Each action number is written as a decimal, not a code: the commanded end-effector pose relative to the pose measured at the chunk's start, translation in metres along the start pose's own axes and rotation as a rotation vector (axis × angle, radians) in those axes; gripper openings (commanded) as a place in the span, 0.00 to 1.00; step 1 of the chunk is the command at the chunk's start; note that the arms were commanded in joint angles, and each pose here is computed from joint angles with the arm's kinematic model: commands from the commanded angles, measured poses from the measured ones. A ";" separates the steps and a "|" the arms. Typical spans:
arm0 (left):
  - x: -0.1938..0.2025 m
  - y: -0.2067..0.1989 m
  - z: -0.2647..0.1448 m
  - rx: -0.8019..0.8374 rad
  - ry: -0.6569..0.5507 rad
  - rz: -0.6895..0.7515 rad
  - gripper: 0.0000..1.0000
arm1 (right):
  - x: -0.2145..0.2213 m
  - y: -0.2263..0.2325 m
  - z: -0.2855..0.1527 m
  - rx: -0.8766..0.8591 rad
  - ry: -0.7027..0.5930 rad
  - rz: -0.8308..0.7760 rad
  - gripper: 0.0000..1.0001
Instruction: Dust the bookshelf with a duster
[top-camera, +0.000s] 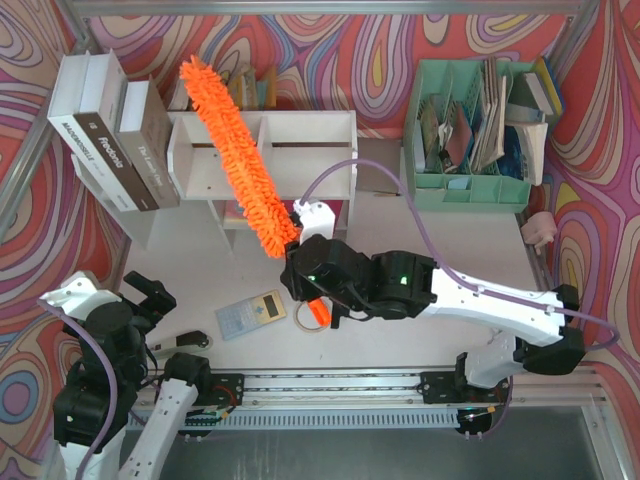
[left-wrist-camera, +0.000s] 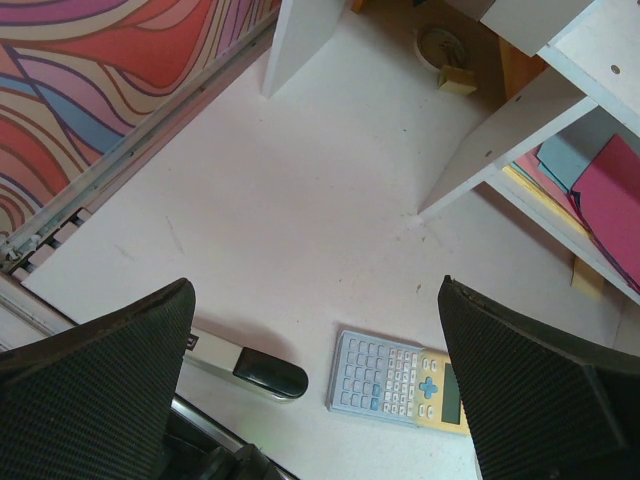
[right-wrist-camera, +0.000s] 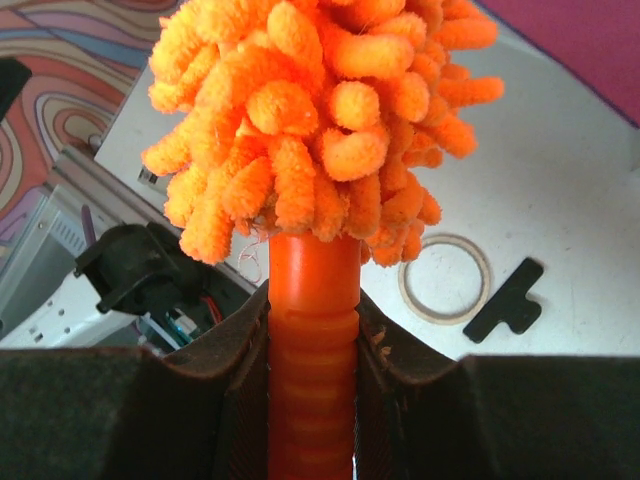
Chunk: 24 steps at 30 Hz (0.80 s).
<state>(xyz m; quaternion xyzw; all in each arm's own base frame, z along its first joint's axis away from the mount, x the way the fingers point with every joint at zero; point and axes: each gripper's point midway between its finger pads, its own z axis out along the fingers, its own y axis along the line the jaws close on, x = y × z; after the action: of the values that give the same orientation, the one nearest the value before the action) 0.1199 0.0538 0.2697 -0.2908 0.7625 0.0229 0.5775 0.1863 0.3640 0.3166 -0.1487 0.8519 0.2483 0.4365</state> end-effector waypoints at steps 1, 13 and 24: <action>0.002 -0.001 0.003 -0.001 -0.002 0.012 0.98 | 0.015 0.019 -0.003 -0.043 0.012 0.030 0.00; 0.002 -0.002 0.003 0.009 0.002 0.016 0.98 | 0.088 0.018 0.016 -0.012 0.135 0.116 0.00; 0.002 -0.003 0.003 0.013 -0.001 0.014 0.98 | 0.086 0.037 0.009 -0.022 0.106 0.044 0.00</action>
<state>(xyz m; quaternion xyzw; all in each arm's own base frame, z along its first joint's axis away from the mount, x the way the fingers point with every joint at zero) 0.1208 0.0523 0.2689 -0.2875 0.7644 0.0203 0.5768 0.1190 0.3791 0.2118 -0.1576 0.8989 0.2349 0.3345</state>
